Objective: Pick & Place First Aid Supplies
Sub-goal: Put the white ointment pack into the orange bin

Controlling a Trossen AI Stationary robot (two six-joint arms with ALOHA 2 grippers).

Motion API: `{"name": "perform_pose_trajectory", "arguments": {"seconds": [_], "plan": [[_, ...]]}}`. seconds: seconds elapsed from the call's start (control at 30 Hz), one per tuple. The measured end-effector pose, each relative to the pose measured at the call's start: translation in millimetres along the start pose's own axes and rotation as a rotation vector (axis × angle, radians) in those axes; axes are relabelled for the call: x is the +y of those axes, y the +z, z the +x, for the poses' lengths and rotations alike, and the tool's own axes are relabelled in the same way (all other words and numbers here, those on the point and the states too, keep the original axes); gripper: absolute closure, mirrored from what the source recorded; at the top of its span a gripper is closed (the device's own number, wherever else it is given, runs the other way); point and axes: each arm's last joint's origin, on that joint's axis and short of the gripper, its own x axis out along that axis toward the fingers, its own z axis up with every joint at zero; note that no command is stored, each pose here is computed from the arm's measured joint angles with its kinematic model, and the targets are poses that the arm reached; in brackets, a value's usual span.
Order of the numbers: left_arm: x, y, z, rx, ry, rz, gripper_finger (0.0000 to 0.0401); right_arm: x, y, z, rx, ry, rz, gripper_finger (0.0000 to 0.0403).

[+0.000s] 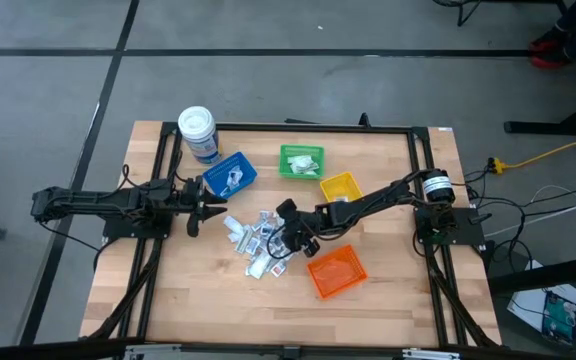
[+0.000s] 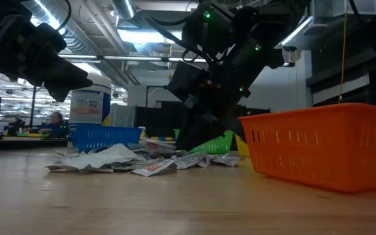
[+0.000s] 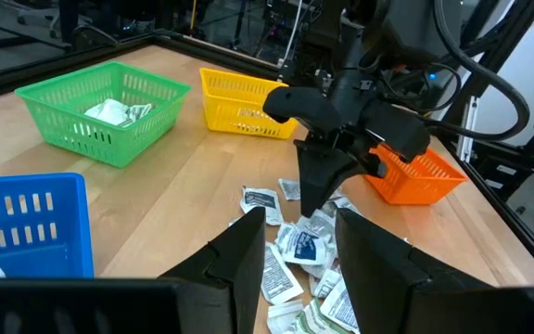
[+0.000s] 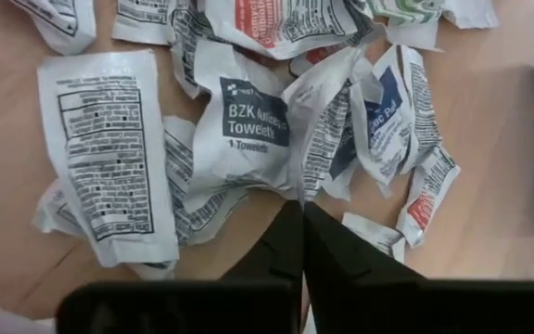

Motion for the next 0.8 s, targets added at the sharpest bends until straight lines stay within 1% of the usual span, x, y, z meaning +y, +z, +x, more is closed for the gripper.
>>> {"name": "perform_pose_trajectory", "arguments": {"seconds": [0.13, 0.23, 0.5, 0.6, 0.8], "plan": [[0, 0, 0, 0.000, 0.000, 0.000, 0.0274, 0, -1, -3, 0.018, 0.016, 0.058, 0.0393], [0, 0, 0, 0.000, 0.000, 0.000, 0.0274, -3, -1, -13, 0.028, 0.042, 0.122, 0.0399], [0, 0, 0, 0.001, 0.000, 0.000, 0.0274, -23, -3, -49, -0.022, 0.146, 0.411, 0.0400], [0, 0, 0, 0.000, 0.000, 0.000, 0.0274, -29, -5, -59, -0.038, 0.198, 0.499, 0.0400], [0, 0, 0, 0.000, 0.000, 0.000, 0.0274, -34, -6, -74, -0.094, 0.362, 0.706, 0.0401]]}}
